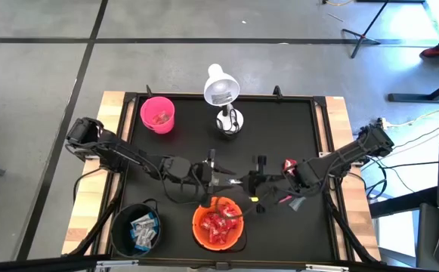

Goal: Sort candy
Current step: Put the white candy into the black bucket

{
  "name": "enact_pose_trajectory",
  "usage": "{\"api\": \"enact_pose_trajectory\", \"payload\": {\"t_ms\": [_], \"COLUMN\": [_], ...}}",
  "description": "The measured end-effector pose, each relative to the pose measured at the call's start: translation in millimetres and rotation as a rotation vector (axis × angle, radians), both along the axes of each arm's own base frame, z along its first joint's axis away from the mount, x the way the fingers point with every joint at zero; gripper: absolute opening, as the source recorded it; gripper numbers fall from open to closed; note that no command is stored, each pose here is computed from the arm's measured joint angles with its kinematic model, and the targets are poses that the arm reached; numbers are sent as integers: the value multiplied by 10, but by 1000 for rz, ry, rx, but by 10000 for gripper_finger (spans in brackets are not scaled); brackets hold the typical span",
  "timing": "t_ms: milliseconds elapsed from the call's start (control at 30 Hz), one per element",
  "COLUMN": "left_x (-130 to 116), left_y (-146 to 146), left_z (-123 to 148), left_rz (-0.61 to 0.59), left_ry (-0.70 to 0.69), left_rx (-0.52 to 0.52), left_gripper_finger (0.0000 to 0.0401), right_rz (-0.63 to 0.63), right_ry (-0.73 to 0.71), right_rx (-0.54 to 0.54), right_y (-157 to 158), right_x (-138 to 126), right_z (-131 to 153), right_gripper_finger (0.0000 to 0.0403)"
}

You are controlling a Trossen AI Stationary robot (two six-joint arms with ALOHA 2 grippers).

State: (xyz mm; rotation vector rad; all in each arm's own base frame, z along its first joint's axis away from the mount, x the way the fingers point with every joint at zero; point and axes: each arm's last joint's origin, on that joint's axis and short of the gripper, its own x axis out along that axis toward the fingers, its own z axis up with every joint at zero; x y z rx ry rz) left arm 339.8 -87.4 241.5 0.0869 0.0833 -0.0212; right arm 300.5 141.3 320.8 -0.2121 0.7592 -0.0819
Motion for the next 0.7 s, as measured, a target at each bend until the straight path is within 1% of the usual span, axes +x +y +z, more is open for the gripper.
{"api": "enact_pose_trajectory", "payload": {"t_ms": [100,200,333,400,500,600,700], "left_x": [-2,-2,-2,-6,-12,-14,-19], "left_y": [5,6,2,-18,-45,-45,-40], "left_z": [-19,-17,-14,-10,-2,3,14], "left_rz": [25,27,15,-10,-23,-26,-25], "left_ry": [18,16,14,9,0,-1,-1], "left_rx": [6,7,23,48,52,52,52], "left_gripper_finger": [195,178,139,114,76,38,11], "right_rz": [2,2,1,-5,-13,-9,1], "right_ry": [1,0,0,-8,-31,-31,-28], "right_rx": [0,0,0,8,25,26,16], "right_y": [3,5,4,6,19,21,23], "right_x": [-2,-2,-2,3,14,15,13], "right_z": [0,0,0,4,19,20,19], "right_gripper_finger": [34,34,34,35,41,68,112]}}
